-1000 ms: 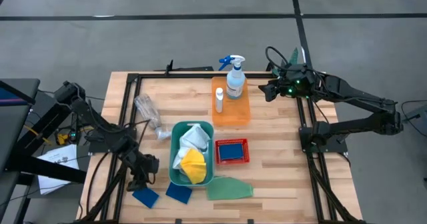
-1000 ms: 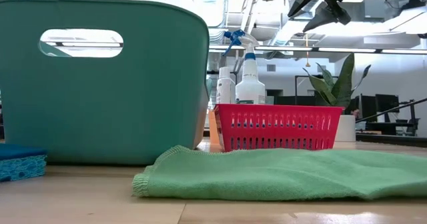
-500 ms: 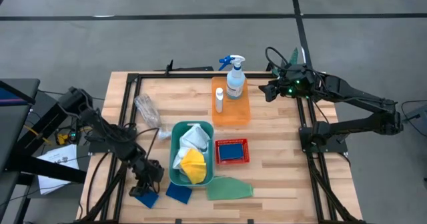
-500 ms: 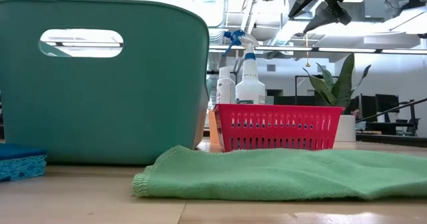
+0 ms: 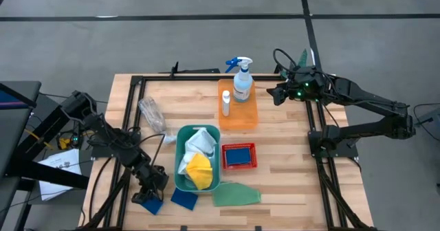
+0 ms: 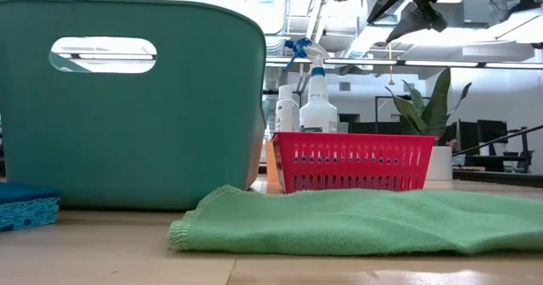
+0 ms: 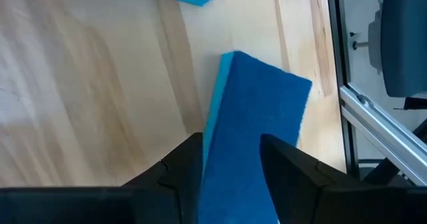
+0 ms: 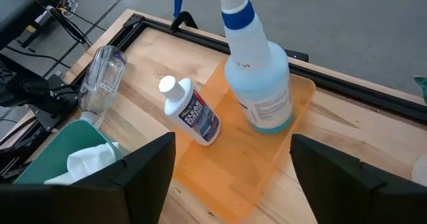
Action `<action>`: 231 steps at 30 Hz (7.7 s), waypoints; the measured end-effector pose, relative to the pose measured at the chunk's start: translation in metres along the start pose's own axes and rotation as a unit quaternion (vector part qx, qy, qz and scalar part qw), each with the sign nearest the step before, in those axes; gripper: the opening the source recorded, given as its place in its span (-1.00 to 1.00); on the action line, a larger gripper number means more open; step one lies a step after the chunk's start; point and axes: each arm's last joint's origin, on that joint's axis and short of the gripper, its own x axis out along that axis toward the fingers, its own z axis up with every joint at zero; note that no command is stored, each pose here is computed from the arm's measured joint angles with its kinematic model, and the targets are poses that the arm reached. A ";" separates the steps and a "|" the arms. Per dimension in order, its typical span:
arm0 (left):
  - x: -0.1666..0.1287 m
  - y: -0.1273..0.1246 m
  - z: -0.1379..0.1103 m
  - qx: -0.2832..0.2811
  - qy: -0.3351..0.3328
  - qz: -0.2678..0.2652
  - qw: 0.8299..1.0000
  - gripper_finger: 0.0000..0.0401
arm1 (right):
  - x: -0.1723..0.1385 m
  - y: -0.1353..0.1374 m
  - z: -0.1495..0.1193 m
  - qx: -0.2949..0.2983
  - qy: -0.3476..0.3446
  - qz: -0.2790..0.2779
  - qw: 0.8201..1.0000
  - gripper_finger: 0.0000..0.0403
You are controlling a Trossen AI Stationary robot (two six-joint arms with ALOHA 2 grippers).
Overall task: Pick & Place Kitchen Items
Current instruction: Put the blue sponge into the red bin
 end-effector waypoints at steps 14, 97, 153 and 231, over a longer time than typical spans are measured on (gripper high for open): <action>0.003 -0.008 -0.006 0.007 -0.002 0.018 1.000 -0.30 | 0.000 0.000 0.000 -0.001 0.000 0.001 1.000 0.42; -0.064 -0.042 0.034 -0.091 -0.265 -0.238 0.930 -1.00 | 0.000 0.000 0.000 -0.014 0.007 0.008 1.000 0.42; -0.199 0.075 0.057 -0.324 -0.814 0.164 0.453 -1.00 | 0.076 0.081 0.031 -0.009 -0.067 0.395 0.916 0.42; -0.185 0.080 0.074 -0.325 -0.787 0.108 0.513 -1.00 | 0.141 0.139 0.046 -0.040 0.029 0.316 0.948 0.42</action>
